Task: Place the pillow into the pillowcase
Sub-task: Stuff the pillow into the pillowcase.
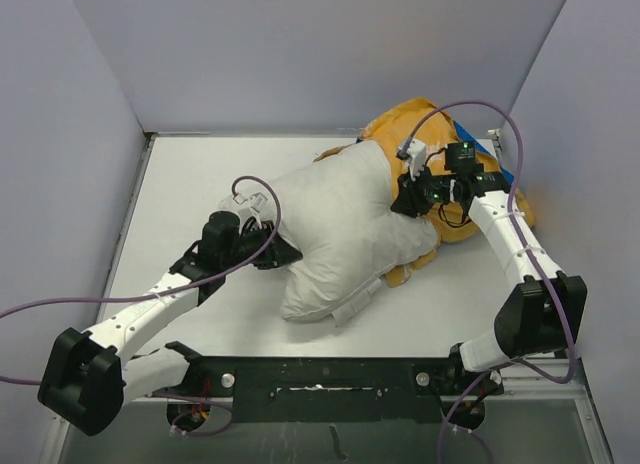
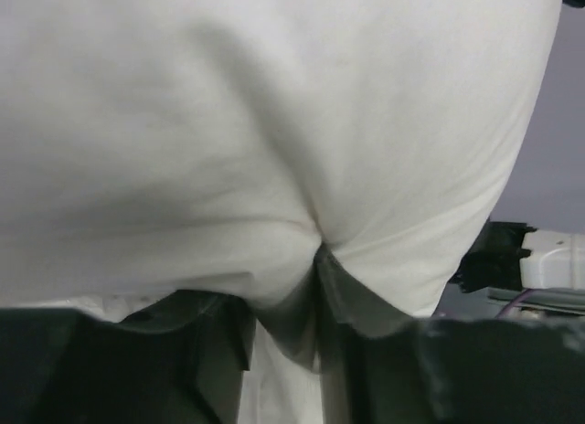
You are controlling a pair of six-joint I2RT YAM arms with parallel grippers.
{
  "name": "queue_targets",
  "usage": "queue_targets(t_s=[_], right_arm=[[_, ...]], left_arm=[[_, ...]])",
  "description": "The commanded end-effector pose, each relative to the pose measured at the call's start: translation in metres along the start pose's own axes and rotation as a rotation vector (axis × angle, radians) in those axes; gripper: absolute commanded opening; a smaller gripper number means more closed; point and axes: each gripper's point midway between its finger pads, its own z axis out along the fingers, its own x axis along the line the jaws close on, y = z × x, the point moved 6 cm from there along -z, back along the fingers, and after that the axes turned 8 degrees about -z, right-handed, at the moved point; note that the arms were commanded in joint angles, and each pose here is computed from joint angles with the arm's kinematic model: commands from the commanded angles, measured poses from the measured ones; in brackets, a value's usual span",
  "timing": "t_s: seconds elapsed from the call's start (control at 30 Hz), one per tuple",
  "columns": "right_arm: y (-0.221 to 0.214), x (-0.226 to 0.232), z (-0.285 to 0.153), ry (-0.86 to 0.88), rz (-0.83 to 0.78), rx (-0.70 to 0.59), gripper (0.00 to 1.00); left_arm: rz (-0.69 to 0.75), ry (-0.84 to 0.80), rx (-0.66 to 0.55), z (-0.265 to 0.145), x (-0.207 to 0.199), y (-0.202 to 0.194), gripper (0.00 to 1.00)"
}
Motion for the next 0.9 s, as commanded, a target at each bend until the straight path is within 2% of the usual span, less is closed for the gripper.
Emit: queue_targets(t_s=[0.0, 0.07, 0.13, 0.23, 0.3, 0.4, 0.5, 0.6, 0.73, 0.87], right_arm=[[-0.034, 0.011, -0.003, 0.001, 0.0, 0.074, 0.31], [-0.023, 0.021, -0.021, 0.025, -0.066, 0.003, 0.49], [-0.007, 0.037, -0.041, 0.081, -0.132, -0.084, 0.66], [0.013, 0.054, -0.077, 0.104, -0.203, -0.25, 0.85], [0.016, 0.063, -0.101, 0.104, -0.214, -0.369, 0.91], [0.003, 0.057, -0.126, 0.034, -0.151, -0.473, 0.94], [-0.021, 0.04, -0.131, -0.029, -0.014, -0.511, 0.93], [-0.042, 0.017, -0.141, -0.131, 0.102, -0.529, 0.91], [-0.068, 0.003, -0.14, -0.217, 0.19, -0.481, 0.85], [-0.096, -0.006, -0.134, -0.317, 0.254, -0.344, 0.8]], left_arm=[[0.085, 0.011, -0.142, -0.018, -0.012, 0.027, 0.42], [0.134, 0.06, -0.176, -0.035, -0.014, 0.029, 0.66], [0.204, 0.087, -0.235, -0.058, -0.024, 0.034, 0.78], [0.344, 0.047, -0.309, -0.097, -0.053, 0.042, 0.83], [0.408, 0.005, -0.323, -0.114, -0.074, 0.046, 0.82], [0.453, -0.058, -0.264, -0.119, -0.104, 0.046, 0.76], [0.564, -0.071, -0.196, -0.098, -0.125, 0.034, 0.74], [0.855, -0.011, -0.177, -0.066, -0.151, 0.008, 0.78], [1.29, 0.123, -0.182, -0.015, -0.188, -0.024, 0.95], [1.519, 0.201, -0.103, 0.047, -0.197, -0.034, 0.98]])
